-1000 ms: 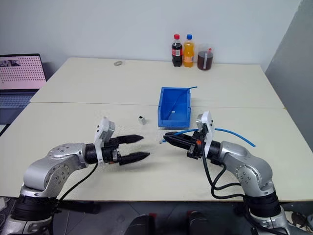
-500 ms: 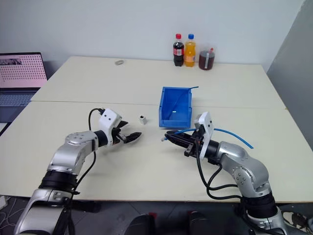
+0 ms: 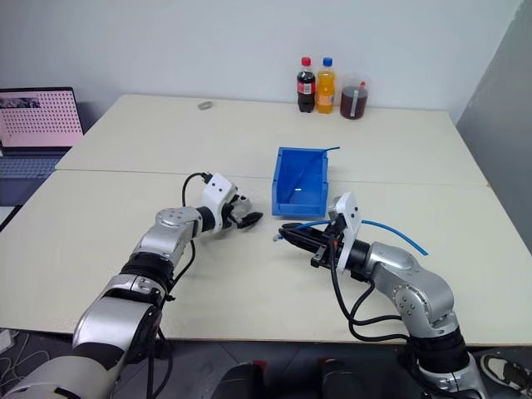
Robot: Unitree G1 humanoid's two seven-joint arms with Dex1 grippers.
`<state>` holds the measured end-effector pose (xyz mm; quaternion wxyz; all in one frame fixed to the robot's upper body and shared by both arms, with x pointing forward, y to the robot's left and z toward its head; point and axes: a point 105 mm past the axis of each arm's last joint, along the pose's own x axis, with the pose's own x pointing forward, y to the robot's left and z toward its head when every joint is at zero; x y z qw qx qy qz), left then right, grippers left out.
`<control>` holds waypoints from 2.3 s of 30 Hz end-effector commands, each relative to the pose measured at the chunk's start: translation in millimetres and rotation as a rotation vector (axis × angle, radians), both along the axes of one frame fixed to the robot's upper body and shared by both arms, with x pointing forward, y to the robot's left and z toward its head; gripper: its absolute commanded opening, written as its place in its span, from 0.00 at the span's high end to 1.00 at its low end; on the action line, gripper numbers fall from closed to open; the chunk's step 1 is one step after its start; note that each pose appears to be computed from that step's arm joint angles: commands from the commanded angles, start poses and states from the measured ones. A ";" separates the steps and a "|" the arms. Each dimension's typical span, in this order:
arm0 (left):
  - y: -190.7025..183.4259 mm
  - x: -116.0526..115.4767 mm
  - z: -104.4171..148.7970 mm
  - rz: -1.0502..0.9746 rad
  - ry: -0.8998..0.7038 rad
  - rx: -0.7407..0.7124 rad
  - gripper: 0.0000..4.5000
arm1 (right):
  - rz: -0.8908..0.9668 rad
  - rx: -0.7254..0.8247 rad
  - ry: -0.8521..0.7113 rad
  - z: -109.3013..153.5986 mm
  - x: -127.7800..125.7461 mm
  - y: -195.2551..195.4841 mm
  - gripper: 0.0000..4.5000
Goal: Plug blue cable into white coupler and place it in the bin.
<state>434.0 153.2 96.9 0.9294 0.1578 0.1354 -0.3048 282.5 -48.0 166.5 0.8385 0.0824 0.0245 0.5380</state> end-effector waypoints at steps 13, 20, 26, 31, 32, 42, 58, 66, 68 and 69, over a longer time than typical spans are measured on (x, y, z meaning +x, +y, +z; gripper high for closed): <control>-5.2 7.8 -8.2 0.038 0.048 0.018 0.66 | -0.006 0.001 -0.061 10.1 -3.0 0.7 0.98; 0.2 -0.3 -11.7 -0.021 0.072 0.020 0.82 | -0.011 -0.019 -0.074 8.3 -4.2 -1.1 0.98; -7.7 -49.2 -2.6 -0.401 0.129 0.030 0.82 | -0.010 -0.065 -0.103 8.0 -12.0 -9.0 0.98; -21.3 -101.5 0.8 -0.716 0.195 0.129 0.82 | 0.013 -0.149 -0.125 3.5 -22.2 -16.0 0.98; -24.7 -107.7 0.1 -0.755 0.209 0.140 0.82 | 0.023 -0.170 -0.129 1.7 -24.1 -16.5 0.98; -46.7 -113.6 -20.8 -0.879 0.227 0.268 0.82 | 0.071 -0.365 -0.167 -18.0 -7.7 -4.7 0.98; -47.2 -115.2 -31.5 -0.930 0.264 0.295 0.82 | 0.165 -0.459 -0.211 -29.4 6.2 47.9 0.98; -44.3 -115.7 -34.5 -0.935 0.277 0.307 0.82 | 0.156 -0.455 -0.209 -27.4 10.5 54.3 0.99; -43.9 -115.5 -34.9 -0.934 0.278 0.308 0.82 | 0.149 -0.462 -0.208 -29.4 12.4 55.4 0.99; -43.8 -115.5 -35.1 -0.934 0.279 0.308 0.82 | 0.146 -0.469 -0.207 -30.6 13.5 55.5 0.99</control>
